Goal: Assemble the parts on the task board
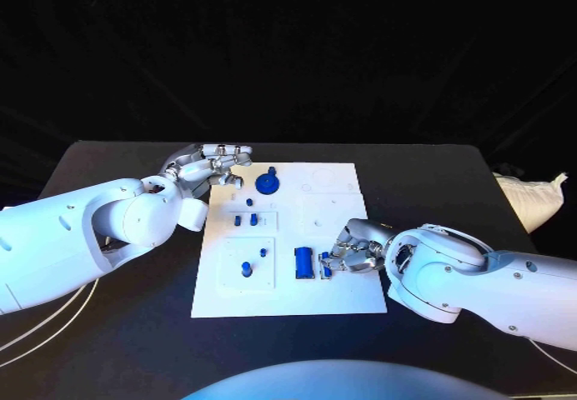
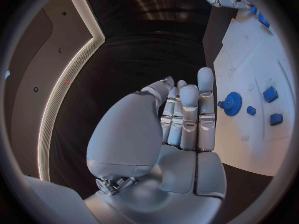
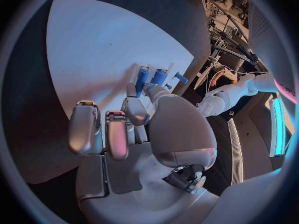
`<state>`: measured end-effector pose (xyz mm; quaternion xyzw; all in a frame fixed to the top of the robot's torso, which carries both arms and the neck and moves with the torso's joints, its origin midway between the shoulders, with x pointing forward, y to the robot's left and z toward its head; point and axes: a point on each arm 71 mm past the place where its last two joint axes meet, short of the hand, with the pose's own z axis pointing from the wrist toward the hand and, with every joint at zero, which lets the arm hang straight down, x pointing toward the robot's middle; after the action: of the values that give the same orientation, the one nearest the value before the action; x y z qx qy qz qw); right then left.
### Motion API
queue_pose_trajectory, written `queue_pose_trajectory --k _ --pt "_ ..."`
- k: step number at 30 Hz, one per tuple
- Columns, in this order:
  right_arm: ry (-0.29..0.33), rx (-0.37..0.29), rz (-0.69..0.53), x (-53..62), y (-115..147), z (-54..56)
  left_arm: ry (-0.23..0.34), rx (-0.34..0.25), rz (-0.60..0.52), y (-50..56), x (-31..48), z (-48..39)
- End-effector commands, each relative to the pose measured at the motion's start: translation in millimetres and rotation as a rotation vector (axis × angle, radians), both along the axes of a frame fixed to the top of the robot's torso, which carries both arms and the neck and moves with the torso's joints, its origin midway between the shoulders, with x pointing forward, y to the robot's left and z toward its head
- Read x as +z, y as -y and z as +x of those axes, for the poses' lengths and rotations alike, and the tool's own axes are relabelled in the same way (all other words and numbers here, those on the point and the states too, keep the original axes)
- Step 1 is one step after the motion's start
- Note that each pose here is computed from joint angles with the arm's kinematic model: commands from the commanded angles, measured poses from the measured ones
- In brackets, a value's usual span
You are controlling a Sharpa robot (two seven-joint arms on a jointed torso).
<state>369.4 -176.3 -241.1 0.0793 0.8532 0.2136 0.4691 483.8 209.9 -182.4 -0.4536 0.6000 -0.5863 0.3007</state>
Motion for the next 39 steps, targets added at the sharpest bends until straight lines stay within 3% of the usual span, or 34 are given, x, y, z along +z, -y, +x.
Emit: queue_pose_trajectory --k 1,22,39 --pt "-0.013 0.023 -0.031 -2.1 -0.6 -0.7 0.002 -0.028 -0.007 3.3 1.0 -1.4" --pt "-0.025 0.030 -0.015 -1.9 -4.5 -3.0 -0.009 -0.043 -0.005 3.8 0.2 -1.9" --pt "0.070 -0.061 0.063 5.1 14.3 2.8 -0.008 -0.041 -0.004 3.4 -0.2 -0.9"
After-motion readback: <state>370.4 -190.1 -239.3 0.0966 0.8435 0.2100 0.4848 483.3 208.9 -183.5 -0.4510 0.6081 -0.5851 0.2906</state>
